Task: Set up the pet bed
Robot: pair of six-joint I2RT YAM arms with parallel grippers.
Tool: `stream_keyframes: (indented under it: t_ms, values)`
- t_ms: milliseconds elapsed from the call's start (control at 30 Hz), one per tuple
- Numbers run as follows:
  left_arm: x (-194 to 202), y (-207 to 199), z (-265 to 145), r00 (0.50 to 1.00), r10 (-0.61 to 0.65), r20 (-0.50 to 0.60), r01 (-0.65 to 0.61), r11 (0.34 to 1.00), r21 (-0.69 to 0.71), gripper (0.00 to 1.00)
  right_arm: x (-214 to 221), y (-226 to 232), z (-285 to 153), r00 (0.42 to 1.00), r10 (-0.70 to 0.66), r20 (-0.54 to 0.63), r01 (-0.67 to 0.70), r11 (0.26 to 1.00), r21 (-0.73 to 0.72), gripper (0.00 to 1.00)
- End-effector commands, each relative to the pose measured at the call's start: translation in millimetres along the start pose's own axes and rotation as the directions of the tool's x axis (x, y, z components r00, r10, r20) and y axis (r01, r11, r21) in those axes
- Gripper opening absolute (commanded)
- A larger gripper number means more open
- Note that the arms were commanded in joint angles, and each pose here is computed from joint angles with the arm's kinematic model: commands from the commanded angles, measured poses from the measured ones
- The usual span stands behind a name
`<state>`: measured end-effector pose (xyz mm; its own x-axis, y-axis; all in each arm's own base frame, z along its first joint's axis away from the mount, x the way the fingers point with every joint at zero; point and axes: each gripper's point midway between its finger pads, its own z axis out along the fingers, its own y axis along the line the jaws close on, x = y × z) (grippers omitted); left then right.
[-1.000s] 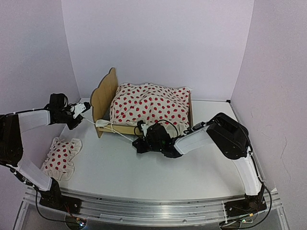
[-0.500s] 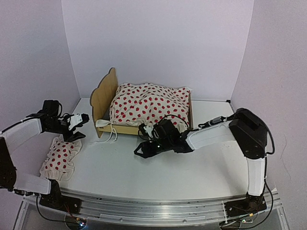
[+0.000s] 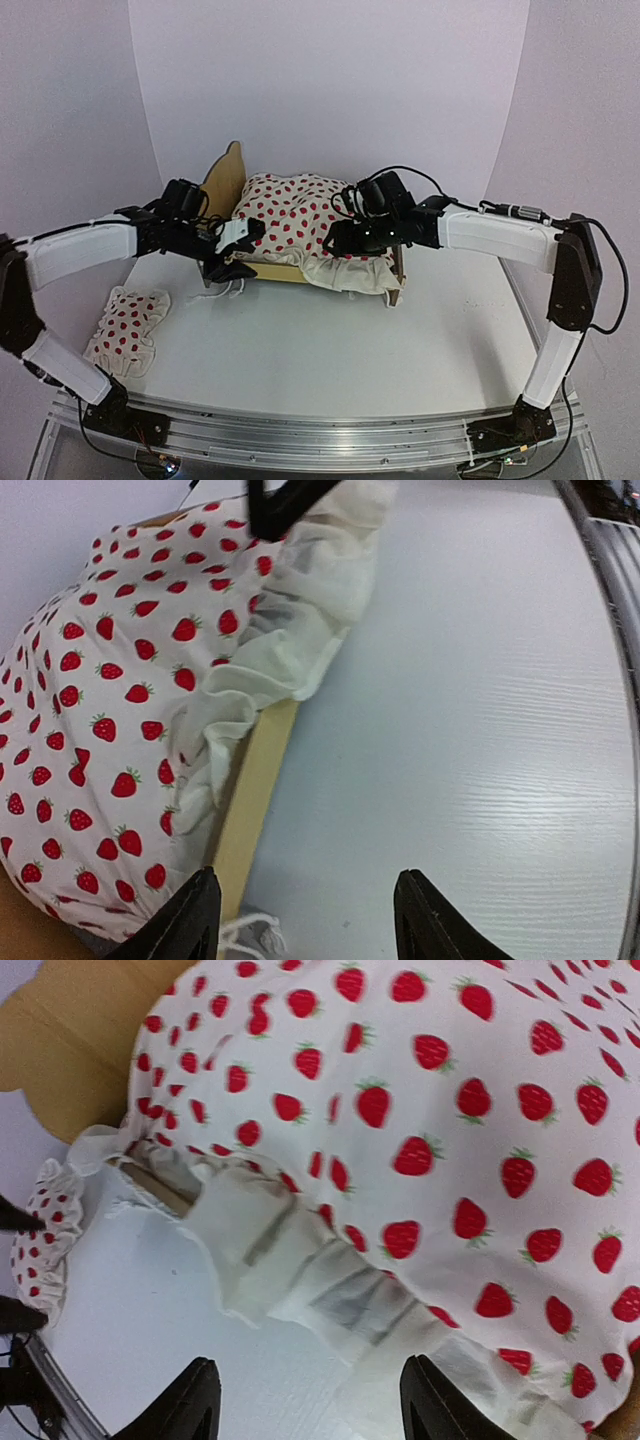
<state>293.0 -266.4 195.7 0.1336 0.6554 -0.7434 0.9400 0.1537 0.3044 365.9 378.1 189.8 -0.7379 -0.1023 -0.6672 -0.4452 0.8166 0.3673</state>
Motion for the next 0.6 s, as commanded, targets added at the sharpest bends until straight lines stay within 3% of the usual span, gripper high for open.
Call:
stream_keyframes:
  t_ms: [0,100,367,567]
  values:
    - [0.7,78.8,47.0,0.996,-0.069,-0.061,0.060,0.987,-0.146,0.53,3.5,-24.3,-4.4,0.999,0.040,-0.030,-0.037,0.992,0.117,0.62]
    - [-3.6,98.5,72.8,0.997,-0.041,-0.064,0.033,0.992,-0.124,0.48,4.4,-26.7,-5.8,0.999,0.030,-0.030,-0.026,0.992,0.126,0.61]
    - [17.6,92.5,112.7,0.990,-0.002,-0.138,-0.003,0.999,-0.040,0.36,21.7,-35.3,-10.5,0.997,0.049,-0.055,-0.040,0.989,0.143,0.60]
    - [38.7,81.0,122.4,0.981,0.005,-0.195,-0.003,1.000,0.010,0.39,26.8,-37.8,-11.2,0.997,0.045,-0.065,-0.035,0.988,0.148,0.60]
